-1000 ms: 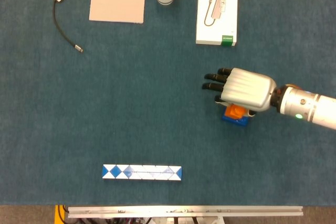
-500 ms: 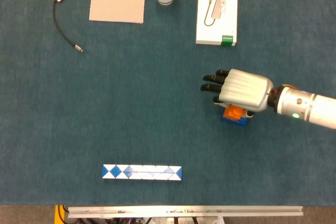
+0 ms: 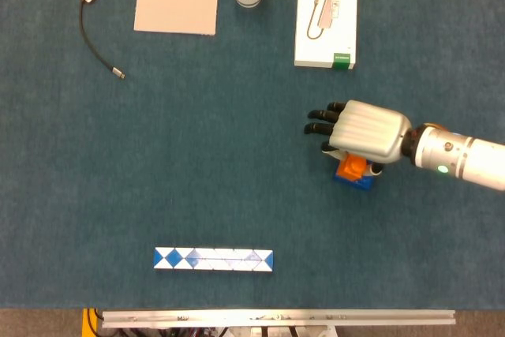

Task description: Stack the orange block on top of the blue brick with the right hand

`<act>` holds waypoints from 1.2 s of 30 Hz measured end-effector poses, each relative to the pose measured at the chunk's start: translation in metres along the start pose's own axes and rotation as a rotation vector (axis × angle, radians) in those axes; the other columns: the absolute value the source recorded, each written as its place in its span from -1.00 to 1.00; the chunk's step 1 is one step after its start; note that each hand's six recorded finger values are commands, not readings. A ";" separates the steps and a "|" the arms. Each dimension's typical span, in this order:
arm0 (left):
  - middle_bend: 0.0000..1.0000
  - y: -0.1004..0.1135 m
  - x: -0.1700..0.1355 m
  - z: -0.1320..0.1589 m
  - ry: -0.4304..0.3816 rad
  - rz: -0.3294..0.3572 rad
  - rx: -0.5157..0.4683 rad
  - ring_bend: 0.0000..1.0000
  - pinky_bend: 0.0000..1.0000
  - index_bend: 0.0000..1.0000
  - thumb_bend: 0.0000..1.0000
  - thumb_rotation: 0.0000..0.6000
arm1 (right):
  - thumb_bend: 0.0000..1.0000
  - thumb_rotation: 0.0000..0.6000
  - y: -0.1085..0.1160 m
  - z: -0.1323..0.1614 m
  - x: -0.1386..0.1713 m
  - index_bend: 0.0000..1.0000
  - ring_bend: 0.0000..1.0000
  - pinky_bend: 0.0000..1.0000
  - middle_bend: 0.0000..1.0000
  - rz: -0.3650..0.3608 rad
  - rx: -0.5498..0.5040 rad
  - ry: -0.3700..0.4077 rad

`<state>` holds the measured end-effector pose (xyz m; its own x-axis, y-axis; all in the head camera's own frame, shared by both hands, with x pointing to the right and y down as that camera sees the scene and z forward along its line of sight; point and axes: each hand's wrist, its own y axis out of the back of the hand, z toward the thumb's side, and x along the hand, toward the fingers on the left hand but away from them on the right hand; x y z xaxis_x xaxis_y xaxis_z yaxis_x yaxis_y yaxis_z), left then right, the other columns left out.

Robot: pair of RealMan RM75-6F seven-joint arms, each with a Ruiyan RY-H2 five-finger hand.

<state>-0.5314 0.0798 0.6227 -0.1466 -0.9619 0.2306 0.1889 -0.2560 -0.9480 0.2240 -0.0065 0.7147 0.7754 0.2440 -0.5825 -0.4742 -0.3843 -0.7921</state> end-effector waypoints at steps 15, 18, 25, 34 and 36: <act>-0.26 -0.001 -0.002 -0.002 0.007 -0.001 -0.004 -0.35 0.04 -0.25 -0.57 1.00 | -0.59 1.00 -0.008 -0.004 -0.004 0.41 -0.79 -0.51 -0.59 0.038 0.003 -0.012; -0.26 -0.001 -0.002 -0.003 0.009 -0.002 -0.004 -0.35 0.04 -0.25 -0.57 1.00 | -0.59 1.00 -0.009 -0.005 -0.004 0.41 -0.79 -0.51 -0.59 0.039 0.010 -0.012; -0.26 -0.001 -0.002 -0.002 0.008 0.002 -0.001 -0.35 0.04 -0.25 -0.57 1.00 | -0.63 1.00 -0.008 -0.008 0.000 -0.23 -0.79 -0.51 -0.59 0.038 0.038 -0.023; -0.26 0.000 -0.003 0.000 0.004 0.004 0.001 -0.35 0.04 -0.25 -0.57 1.00 | -0.70 1.00 -0.008 -0.009 0.004 -0.79 -0.79 -0.51 -0.61 0.040 0.056 -0.039; -0.26 0.001 -0.003 0.001 0.004 0.005 0.001 -0.35 0.04 -0.25 -0.57 1.00 | -0.70 1.00 -0.007 -0.009 0.005 -0.79 -0.79 -0.51 -0.62 0.034 0.054 -0.043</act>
<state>-0.5302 0.0827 0.6213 -0.1496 -0.9629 0.2248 0.1910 -0.2512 -0.9489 0.2349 -0.0101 0.7189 0.7402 0.2703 -0.6156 -0.5227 -0.3446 -0.7798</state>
